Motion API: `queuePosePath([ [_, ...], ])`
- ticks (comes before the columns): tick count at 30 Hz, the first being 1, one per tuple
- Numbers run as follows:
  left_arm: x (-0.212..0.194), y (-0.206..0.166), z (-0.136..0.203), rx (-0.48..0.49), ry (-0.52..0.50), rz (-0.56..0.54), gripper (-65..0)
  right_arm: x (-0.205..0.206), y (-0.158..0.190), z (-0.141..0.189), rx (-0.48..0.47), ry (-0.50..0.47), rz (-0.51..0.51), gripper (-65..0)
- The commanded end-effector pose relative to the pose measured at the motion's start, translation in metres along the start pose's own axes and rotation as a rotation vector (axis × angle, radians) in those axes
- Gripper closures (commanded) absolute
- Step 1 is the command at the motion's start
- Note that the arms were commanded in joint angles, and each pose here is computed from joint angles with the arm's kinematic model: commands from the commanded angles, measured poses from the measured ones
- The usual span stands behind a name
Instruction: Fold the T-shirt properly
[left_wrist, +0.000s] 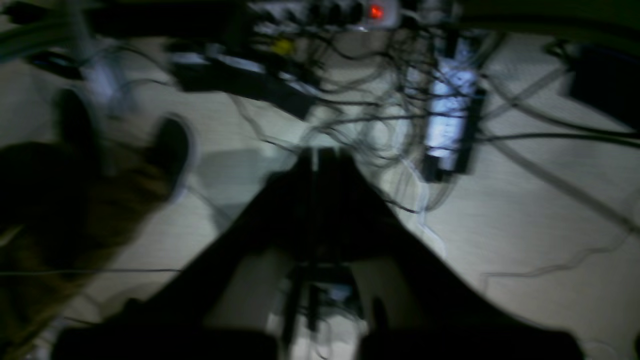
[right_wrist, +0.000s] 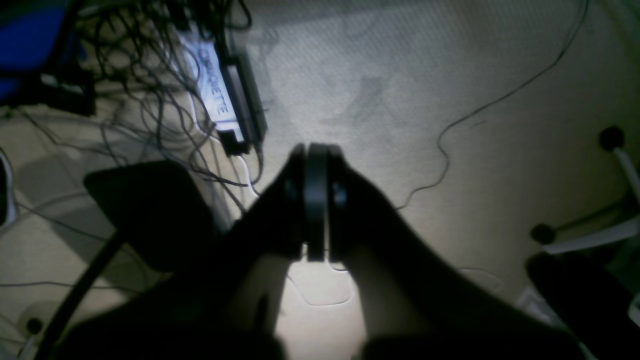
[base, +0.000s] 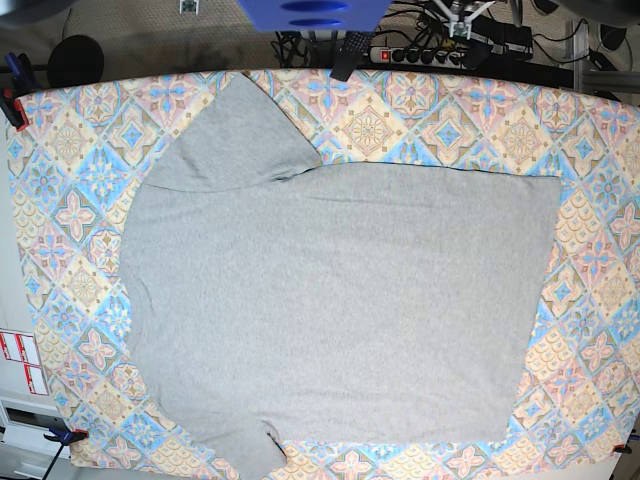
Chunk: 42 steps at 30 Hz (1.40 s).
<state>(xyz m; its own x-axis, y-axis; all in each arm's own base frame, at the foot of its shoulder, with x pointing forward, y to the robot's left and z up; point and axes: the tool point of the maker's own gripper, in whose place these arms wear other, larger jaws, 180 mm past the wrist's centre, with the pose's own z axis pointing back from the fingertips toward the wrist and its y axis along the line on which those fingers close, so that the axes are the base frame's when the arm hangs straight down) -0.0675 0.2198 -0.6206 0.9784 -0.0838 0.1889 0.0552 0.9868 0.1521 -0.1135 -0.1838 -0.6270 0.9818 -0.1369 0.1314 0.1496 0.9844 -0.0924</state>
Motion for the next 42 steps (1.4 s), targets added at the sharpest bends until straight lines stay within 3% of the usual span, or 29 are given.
queuePosePath([
  [1, -0.007, 0.007, 0.007, 0.009, -0.005, -0.014, 0.0, -0.001, -0.01, 0.005, -0.018, -0.019, 0.004, 0.0],
  [12, 0.022, 0.015, 0.073, -0.011, -0.2, -0.087, 0.0, 0.008, -0.037, 0.056, -0.055, -0.162, 0.048, 0.0],
  [19, 0.059, 0.01, 0.117, -0.035, -0.337, -0.114, 0.0, 0.062, -0.074, 0.098, -0.144, -0.34, 0.047, 0.0],
  [25, 0.105, 0.006, 0.153, -0.05, -0.479, -0.13, 0.0, 0.099, -0.076, 0.128, -0.153, -0.407, 0.08, 0.0],
  [29, 0.139, 0.026, 0.175, 0.009, -0.542, -0.114, 0.0, 0.135, -0.07, 0.148, -0.148, -0.483, 0.095, 0.0],
  [33, 0.173, 0.038, 0.185, 0.013, -0.593, -0.013, 0.0, 0.158, -0.065, 0.16, -0.143, -0.502, 0.1, 0.0],
  [42, 0.225, 0.074, 0.172, -0.008, -0.601, 0.231, -2.0, 0.209, -0.054, 0.179, -0.139, -0.541, 0.089, 0.0],
])
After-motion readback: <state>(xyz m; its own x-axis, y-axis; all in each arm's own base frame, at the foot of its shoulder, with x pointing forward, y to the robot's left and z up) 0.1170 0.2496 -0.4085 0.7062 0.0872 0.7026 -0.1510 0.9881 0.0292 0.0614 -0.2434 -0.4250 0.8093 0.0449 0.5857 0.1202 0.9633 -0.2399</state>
